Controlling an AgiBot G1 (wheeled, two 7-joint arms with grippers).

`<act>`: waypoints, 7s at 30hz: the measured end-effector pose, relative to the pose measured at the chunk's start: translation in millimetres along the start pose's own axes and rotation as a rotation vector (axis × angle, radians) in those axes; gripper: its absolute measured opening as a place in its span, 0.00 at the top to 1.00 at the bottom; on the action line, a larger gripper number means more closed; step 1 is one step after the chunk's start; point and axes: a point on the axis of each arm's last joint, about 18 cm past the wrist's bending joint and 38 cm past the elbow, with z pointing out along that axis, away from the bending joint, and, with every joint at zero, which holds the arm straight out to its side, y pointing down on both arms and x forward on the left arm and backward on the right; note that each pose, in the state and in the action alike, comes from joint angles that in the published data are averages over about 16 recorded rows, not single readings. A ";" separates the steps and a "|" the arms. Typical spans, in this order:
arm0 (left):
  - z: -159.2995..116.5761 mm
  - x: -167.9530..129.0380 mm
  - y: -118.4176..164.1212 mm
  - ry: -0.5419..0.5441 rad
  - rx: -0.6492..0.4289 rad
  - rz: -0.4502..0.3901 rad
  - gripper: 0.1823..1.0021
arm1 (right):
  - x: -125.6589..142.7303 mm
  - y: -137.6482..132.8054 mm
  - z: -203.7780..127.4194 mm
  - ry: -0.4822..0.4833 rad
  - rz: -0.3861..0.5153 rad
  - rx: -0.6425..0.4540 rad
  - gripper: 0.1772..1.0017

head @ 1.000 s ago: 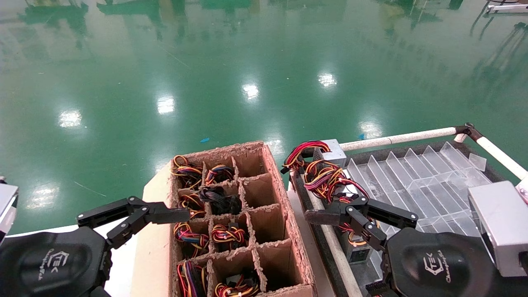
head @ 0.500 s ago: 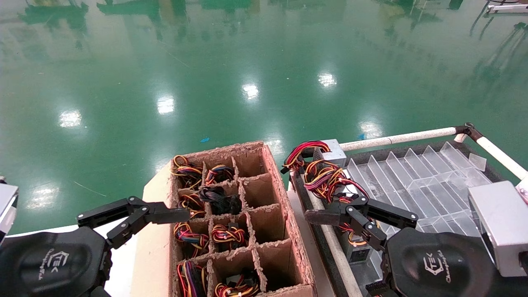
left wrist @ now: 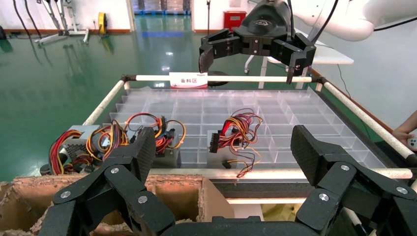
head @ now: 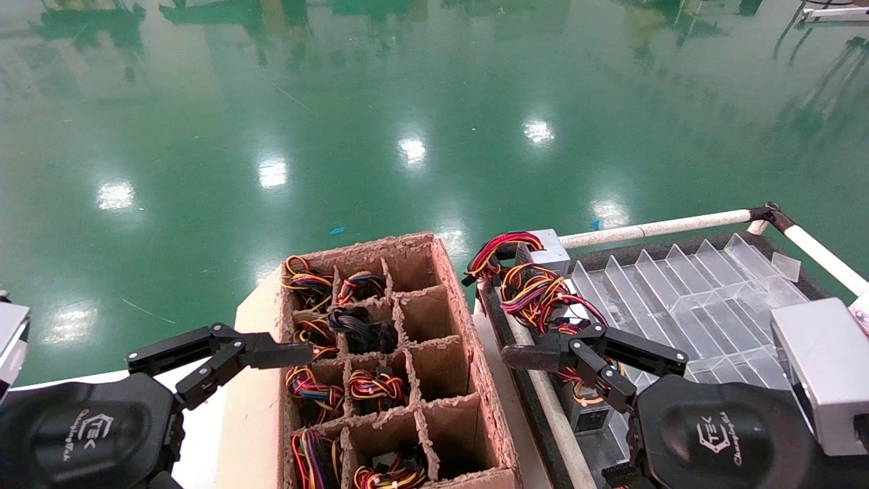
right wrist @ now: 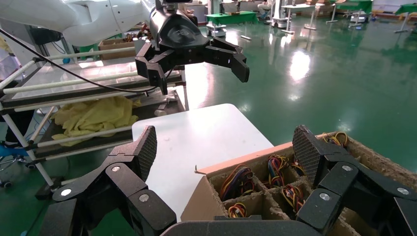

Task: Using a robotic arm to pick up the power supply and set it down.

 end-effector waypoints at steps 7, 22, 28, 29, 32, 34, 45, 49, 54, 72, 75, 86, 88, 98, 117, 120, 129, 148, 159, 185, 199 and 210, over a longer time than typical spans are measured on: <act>0.0 0.0 0.0 0.000 0.000 0.000 0.00 | 0.0 0.0 0.0 0.000 0.000 0.000 0.00; 0.0 0.0 0.0 0.000 0.000 0.000 0.00 | 0.0 0.0 0.0 0.000 0.000 0.000 0.00; 0.0 0.0 0.0 0.000 0.000 0.000 0.01 | 0.0 0.0 0.0 0.000 0.000 0.000 0.00; 0.0 0.0 0.0 0.000 0.000 0.000 0.02 | 0.0 0.0 0.0 0.000 0.000 0.000 0.00; 0.0 0.0 0.0 0.000 0.000 0.000 0.03 | 0.0 0.0 0.0 0.000 0.000 0.000 0.00; 0.0 0.0 0.0 0.000 0.000 0.000 0.05 | 0.0 0.0 0.0 0.000 0.000 0.000 0.00; 0.0 0.0 0.0 0.000 0.000 0.000 0.21 | 5.2 3.5 1.6 0.017 -0.008 -0.022 0.00; 0.0 0.0 0.0 0.000 0.000 0.000 0.32 | 14.1 9.6 8.3 0.029 -0.017 -0.050 0.00; 0.0 -0.1 0.0 0.000 0.000 0.000 0.46 | 33.4 22.5 25.0 0.043 -0.032 -0.106 0.00; 0.0 -0.1 0.0 0.000 0.000 0.000 0.88 | 123.9 74.9 123.4 0.045 -0.137 -0.338 0.00; 0.0 -0.1 0.0 0.000 0.000 0.000 0.92 | 133.9 80.1 137.2 0.049 -0.160 -0.350 0.01; 0.0 -0.1 0.0 0.000 0.000 0.000 0.99 | 158.6 90.0 182.4 0.065 -0.262 -0.398 0.05; 0.0 -0.1 0.0 0.000 0.000 0.000 0.99 | 161.2 91.5 188.8 0.068 -0.281 -0.410 0.08; 0.0 -0.1 0.0 0.000 0.000 0.000 0.99 | 164.8 97.0 212.6 0.055 -0.370 -0.473 0.26; 0.0 -0.1 0.0 0.000 0.000 0.000 0.96 | 165.2 101.6 235.3 0.047 -0.489 -0.582 0.77; 0.0 -0.1 0.0 0.000 0.000 0.000 0.93 | 166.7 101.1 236.5 0.053 -0.502 -0.592 0.82; 0.0 -0.1 0.0 0.000 0.000 0.000 0.81 | 170.1 95.3 238.2 0.066 -0.516 -0.589 0.94; 0.0 -0.1 0.0 0.000 0.000 0.000 0.29 | 193.4 35.6 210.3 0.169 -0.518 -0.388 0.97; 0.0 -0.1 0.0 0.000 0.000 0.000 0.08 | 208.3 -29.3 162.3 0.257 -0.581 -0.249 0.97; 0.0 -0.1 0.0 0.000 0.000 0.000 0.00 | 235.0 -149.2 -13.0 0.570 -0.585 -0.314 0.98; 0.0 -0.1 0.0 0.000 0.000 0.000 0.00 | 239.4 -104.2 -92.4 0.741 -0.367 -0.324 0.98; 0.0 -0.1 0.0 0.000 0.000 0.000 0.00 | 256.2 -57.6 -116.5 0.927 -0.168 -0.266 0.98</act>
